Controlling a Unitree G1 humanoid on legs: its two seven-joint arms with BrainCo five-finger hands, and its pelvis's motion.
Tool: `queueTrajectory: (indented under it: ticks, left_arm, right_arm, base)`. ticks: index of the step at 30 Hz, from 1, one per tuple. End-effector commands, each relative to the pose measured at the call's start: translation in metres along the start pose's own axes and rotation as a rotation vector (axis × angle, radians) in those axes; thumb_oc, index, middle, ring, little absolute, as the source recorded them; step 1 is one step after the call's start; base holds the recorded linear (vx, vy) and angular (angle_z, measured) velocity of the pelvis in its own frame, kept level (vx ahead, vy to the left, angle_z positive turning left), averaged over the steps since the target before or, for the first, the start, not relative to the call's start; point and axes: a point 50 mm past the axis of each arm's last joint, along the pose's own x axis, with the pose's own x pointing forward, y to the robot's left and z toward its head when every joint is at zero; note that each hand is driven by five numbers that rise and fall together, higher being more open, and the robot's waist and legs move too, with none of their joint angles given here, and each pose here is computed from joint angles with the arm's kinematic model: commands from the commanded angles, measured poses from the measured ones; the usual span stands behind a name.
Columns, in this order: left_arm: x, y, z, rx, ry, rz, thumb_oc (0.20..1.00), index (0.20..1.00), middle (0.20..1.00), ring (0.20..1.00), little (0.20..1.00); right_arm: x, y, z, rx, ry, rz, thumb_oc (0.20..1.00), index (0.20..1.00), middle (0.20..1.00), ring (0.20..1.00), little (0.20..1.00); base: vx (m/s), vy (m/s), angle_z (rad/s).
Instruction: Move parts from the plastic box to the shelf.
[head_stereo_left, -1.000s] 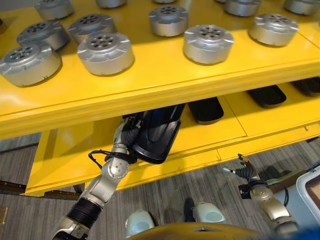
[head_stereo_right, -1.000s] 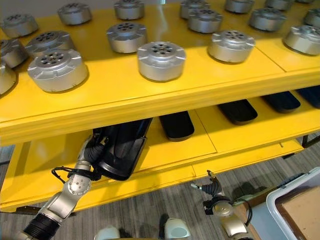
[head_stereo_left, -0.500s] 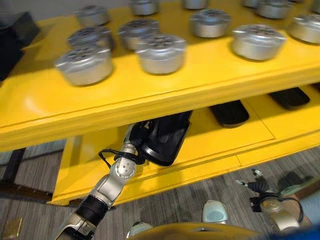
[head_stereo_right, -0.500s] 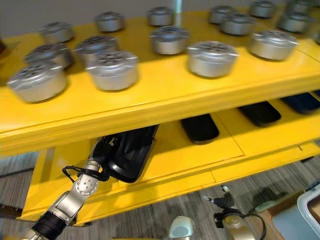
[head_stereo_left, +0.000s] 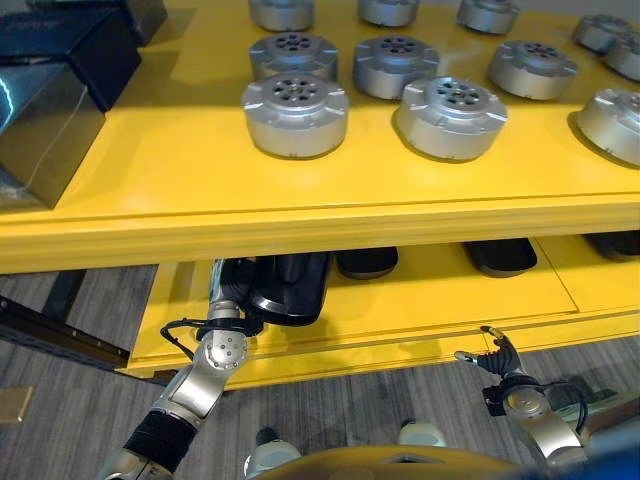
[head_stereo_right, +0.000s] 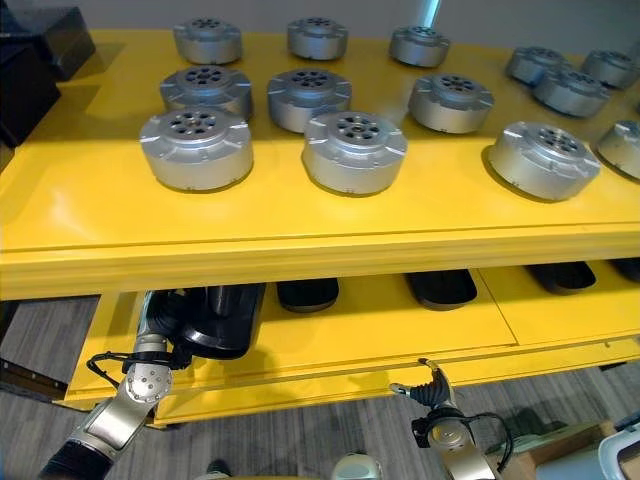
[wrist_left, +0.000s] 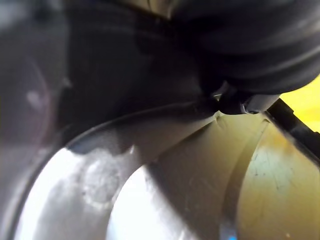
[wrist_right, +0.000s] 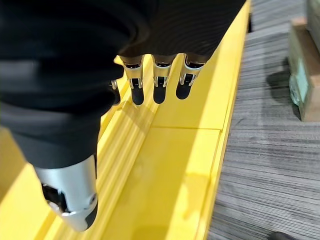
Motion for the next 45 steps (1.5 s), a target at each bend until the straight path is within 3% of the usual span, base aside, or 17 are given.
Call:
queueTrajectory:
  ticks: [1,11,17,21,24,33,45]
  left_arm:
    - [0.025,0.013,0.041,-0.086,-0.203,0.115,0.200,0.200,0.200,0.200,0.200]
    - [0.028,0.009,0.042,-0.177,-0.157,0.098,0.200,0.200,0.200,0.200,0.200]
    - [0.034,0.009,0.043,-0.162,-0.160,0.043,0.200,0.200,0.200,0.200,0.200]
    - [0.018,0.016,0.024,-0.200,-0.090,0.094,0.200,0.200,0.200,0.200,0.200]
    - [0.016,0.013,0.030,-0.242,-0.089,0.082,0.200,0.200,0.200,0.200,0.200]
    - [0.009,-0.014,0.035,-0.284,-0.064,-0.007,0.200,0.200,0.200,0.200,0.200]
    - [0.003,-0.001,0.027,-0.292,-0.050,0.030,0.200,0.200,0.200,0.200,0.200]
  right_arm:
    - [0.004,-0.004,0.071,0.032,-0.315,0.027,1.000,1.000,1.000,1.000,1.000]
    - [-0.009,0.008,0.094,-0.014,-0.470,0.198,1.000,1.000,1.000,1.000,1.000]
    - [-0.010,0.002,0.104,0.017,-0.514,0.175,1.000,1.000,1.000,1.000,1.000]
    - [-0.008,0.003,0.106,-0.014,-0.535,0.228,1.000,1.000,1.000,1.000,1.000]
    - [-0.011,0.000,0.096,-0.019,-0.506,0.228,1.000,1.000,1.000,1.000,1.000]
    - [-0.009,-0.003,0.068,0.000,-0.385,0.180,1.000,1.000,1.000,1.000,1.000]
    - [-0.010,-0.010,0.064,0.026,-0.368,0.126,1.000,1.000,1.000,1.000,1.000]
  base:
    - [0.01,-0.009,-0.09]
    - [0.06,0.038,-0.04]
    - [0.03,0.146,-0.11]
    - [0.03,0.153,-0.69]
    - [0.18,-0.028,-1.75]
    - [0.08,-0.072,0.91]
    - [-0.03,0.017,0.05]
